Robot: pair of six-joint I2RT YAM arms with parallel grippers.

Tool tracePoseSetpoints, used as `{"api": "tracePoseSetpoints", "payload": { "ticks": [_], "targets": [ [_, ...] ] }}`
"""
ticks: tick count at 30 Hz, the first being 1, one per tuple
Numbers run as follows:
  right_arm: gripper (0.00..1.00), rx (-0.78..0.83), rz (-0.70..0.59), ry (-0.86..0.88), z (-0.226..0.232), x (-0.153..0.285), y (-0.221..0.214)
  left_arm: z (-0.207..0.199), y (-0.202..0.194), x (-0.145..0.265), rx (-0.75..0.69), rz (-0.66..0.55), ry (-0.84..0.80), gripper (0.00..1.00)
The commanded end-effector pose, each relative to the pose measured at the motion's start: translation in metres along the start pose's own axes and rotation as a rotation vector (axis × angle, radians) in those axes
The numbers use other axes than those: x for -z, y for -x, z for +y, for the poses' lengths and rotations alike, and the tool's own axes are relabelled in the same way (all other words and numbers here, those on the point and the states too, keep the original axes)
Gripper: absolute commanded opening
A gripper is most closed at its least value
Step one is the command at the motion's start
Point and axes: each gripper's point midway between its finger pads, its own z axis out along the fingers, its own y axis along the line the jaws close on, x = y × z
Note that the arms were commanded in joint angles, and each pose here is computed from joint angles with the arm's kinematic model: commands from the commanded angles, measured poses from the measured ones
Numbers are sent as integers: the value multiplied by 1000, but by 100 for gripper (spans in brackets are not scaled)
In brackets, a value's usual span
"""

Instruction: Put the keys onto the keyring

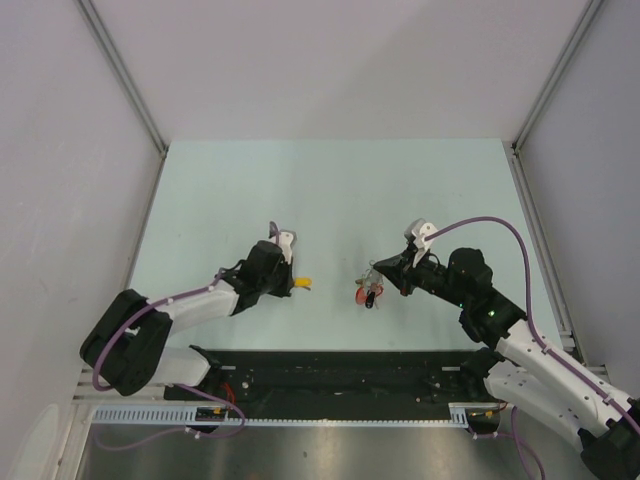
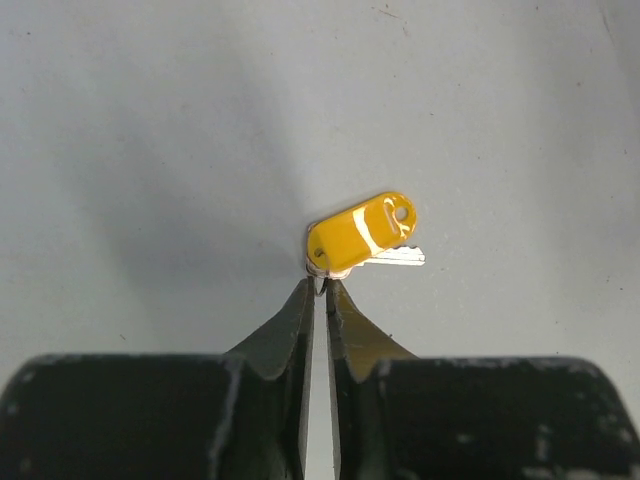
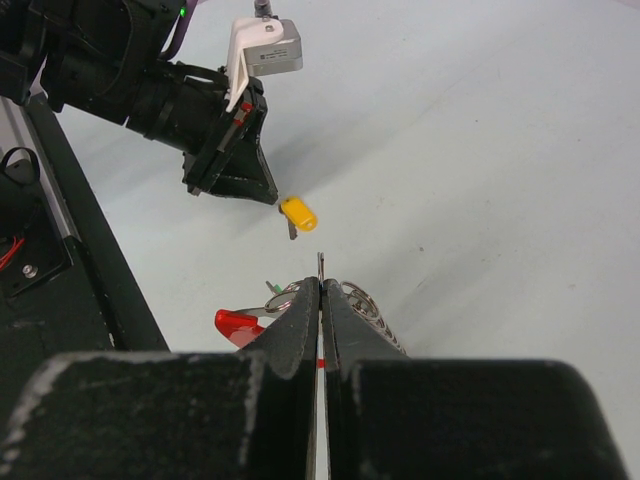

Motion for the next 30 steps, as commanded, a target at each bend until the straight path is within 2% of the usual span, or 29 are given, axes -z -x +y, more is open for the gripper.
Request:
{"api": "tracePoseSetpoints", "payload": {
  "ticks": [1, 7, 14, 18, 25, 30],
  "targets": [
    [0, 45, -79, 9, 3, 0, 27, -2, 14, 2, 31, -50, 7, 18],
    [0, 46, -82, 11, 3, 0, 28, -3, 36, 19, 46, -122, 23, 36],
    [0, 45, -79, 11, 3, -1, 27, -5, 36, 28, -54, -105, 117, 43],
    [0, 46, -82, 11, 3, -1, 28, -7, 27, 20, -113, -75, 180, 43],
    [0, 47, -85, 8, 3, 0, 29, -5, 22, 6, -188, -24, 229, 30],
    [0, 47, -86, 7, 4, 1, 29, -14, 26, 0, -221, -6, 222, 27]
  ]
}}
